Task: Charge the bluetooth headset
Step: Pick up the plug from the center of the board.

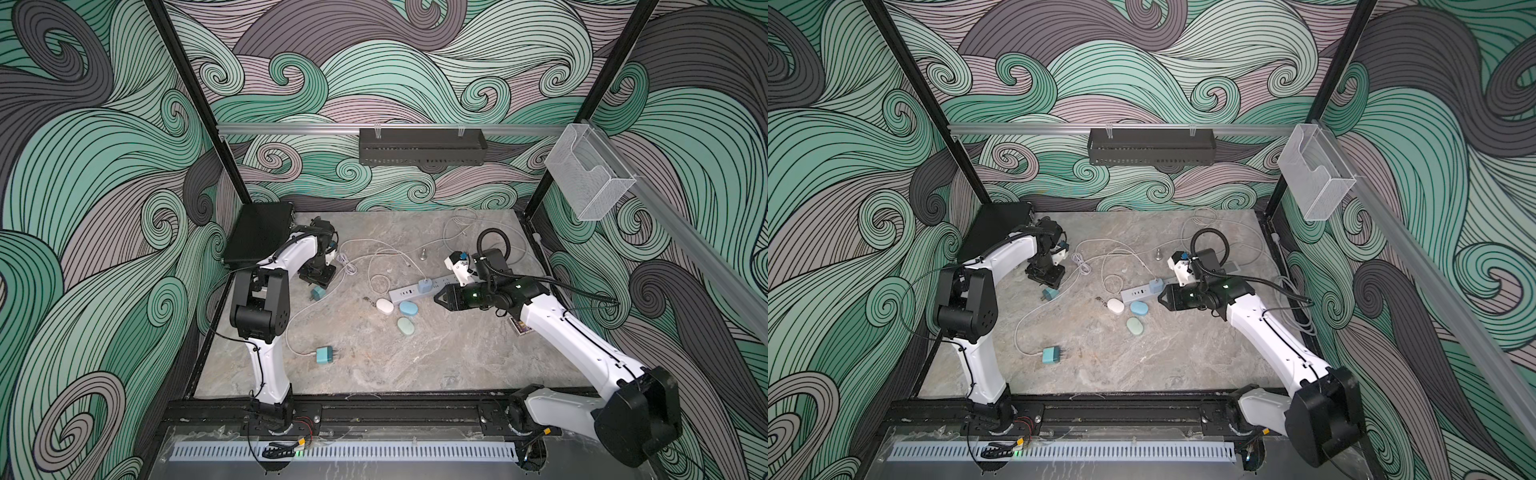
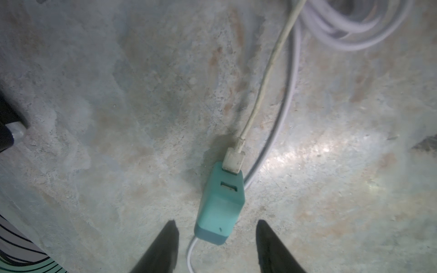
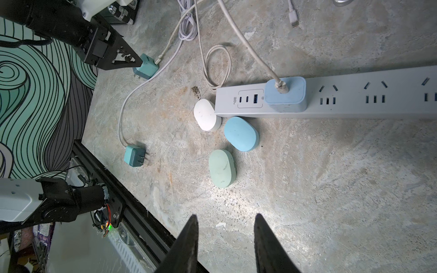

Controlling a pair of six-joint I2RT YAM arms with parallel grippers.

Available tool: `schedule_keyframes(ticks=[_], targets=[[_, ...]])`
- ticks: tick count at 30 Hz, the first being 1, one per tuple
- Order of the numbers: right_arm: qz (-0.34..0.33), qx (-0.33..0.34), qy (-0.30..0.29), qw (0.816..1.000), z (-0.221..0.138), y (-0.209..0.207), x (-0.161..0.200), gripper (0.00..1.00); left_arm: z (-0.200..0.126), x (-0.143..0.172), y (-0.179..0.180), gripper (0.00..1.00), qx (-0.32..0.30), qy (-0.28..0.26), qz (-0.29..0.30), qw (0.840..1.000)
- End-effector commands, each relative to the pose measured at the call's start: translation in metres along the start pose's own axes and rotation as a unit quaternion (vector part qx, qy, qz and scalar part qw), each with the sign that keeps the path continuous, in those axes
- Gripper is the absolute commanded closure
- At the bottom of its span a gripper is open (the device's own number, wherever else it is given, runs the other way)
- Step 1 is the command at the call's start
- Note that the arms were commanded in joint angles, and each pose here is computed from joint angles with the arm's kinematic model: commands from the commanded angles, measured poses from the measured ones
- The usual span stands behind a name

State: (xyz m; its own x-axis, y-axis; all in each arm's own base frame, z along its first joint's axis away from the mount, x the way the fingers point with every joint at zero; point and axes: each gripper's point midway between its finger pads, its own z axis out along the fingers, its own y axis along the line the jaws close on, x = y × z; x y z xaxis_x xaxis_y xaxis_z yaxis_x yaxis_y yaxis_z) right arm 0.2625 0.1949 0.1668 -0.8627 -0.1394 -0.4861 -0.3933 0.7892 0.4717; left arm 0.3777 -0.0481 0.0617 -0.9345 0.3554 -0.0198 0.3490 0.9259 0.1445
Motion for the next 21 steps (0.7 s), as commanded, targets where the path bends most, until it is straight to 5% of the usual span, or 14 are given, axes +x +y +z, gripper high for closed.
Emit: schedule_keyframes(ticks=[1,21], targets=[[0.005,-0.013,-0.003,1.0,-0.006,0.007,0.001,0.61,0.002,-0.007,0.005,0.47,-0.007,-0.001,0.001,1.0],[0.04,-0.048,-0.01,0.998,-0.026,0.028,0.001,0.68,0.018,-0.006,0.0,0.74,0.002,0.02,0.011,1.0]])
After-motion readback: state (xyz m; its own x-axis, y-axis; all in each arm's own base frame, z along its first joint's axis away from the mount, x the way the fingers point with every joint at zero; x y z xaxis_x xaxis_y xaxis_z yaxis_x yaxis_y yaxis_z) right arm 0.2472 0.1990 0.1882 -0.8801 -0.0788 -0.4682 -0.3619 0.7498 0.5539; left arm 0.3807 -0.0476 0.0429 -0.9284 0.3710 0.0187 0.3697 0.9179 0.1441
